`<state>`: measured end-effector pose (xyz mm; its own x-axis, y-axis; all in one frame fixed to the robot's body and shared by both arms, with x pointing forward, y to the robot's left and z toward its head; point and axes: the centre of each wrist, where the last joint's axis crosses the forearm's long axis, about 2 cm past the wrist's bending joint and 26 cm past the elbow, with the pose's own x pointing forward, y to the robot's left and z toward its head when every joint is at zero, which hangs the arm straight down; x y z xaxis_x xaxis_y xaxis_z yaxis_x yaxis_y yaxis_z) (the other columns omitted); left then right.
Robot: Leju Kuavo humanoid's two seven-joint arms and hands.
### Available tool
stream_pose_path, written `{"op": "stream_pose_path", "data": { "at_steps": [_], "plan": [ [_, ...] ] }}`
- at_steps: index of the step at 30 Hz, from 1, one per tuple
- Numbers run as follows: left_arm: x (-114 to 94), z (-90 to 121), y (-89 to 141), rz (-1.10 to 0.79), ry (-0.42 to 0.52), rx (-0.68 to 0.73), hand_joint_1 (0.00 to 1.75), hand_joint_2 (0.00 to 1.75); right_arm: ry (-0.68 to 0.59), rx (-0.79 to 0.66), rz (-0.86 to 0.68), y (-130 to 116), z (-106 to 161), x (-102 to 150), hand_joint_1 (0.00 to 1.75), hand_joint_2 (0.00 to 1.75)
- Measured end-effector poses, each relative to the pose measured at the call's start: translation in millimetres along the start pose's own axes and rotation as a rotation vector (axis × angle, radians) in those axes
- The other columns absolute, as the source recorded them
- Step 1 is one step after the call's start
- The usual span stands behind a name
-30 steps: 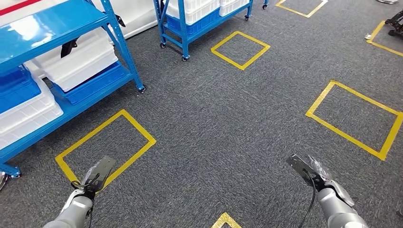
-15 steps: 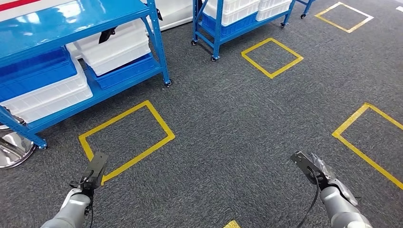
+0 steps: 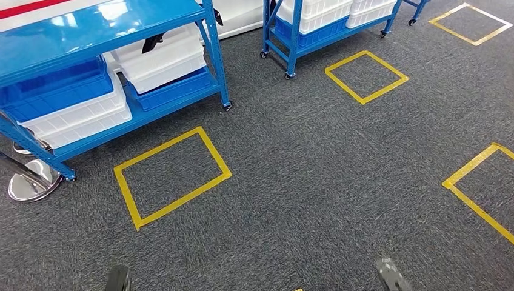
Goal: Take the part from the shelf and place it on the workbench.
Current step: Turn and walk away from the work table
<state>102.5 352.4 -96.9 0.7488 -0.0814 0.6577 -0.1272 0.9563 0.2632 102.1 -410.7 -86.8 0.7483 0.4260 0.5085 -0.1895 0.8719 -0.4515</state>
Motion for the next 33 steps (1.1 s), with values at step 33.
{"op": "stream_pose_path", "data": {
  "at_steps": [33],
  "plan": [
    [-53.6,39.8,-24.0,0.065,0.135,-0.012,0.0,0.0,0.38,0.123,-0.165,88.1,51.1,-43.3,0.0,0.0]
  ]
}}
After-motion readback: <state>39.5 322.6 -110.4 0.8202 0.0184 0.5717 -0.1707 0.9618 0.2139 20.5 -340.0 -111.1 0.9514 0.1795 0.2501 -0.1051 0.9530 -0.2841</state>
